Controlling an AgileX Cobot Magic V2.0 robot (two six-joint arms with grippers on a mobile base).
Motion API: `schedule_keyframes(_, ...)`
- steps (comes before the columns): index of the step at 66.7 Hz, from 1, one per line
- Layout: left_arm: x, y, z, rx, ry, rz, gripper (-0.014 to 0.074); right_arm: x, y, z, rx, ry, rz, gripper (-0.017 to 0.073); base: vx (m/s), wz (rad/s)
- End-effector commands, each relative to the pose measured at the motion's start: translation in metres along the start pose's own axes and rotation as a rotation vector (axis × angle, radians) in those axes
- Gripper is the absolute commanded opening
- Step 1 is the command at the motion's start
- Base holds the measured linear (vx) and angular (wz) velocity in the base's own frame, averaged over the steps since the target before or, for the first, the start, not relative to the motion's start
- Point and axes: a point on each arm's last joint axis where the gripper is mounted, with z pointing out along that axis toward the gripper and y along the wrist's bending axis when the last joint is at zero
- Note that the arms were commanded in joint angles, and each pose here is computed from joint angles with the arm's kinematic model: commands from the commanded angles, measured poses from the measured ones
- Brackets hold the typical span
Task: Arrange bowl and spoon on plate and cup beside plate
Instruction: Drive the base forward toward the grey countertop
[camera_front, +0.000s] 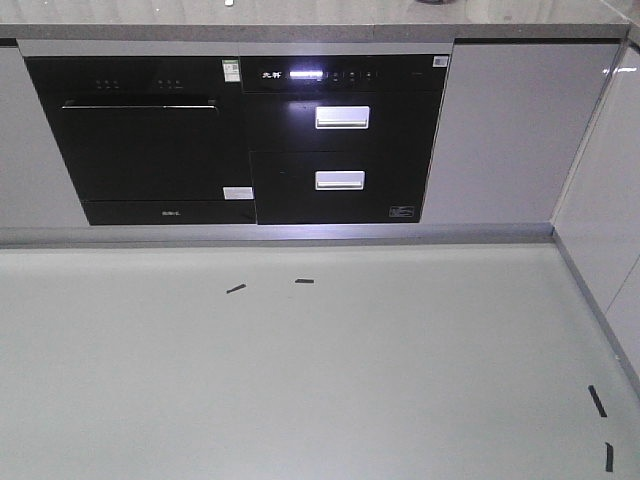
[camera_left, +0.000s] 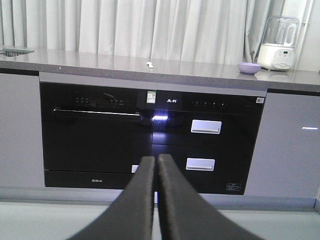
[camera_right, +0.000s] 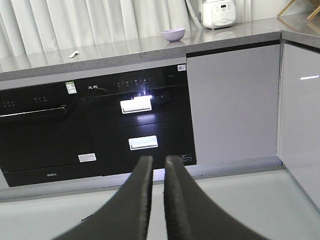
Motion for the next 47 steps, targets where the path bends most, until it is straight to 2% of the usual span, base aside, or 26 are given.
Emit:
schedule_keyframes(1, 0.0029, -0.0010, -0.0004, 0.029, -0.056, -0.016, -0.0006, -0.0012, 0.0019, -0.0001, -0.023, -0.063, -0.011, 0.0071, 0.13, -0.01)
schedule_keyframes(47, 0.0029, -0.0010, -0.0004, 0.029, -0.056, -0.016, -0.0006, -0.0012, 0.0019, -0.0001, -0.023, -0.063, -0.011, 0.0071, 0.12, 0.00)
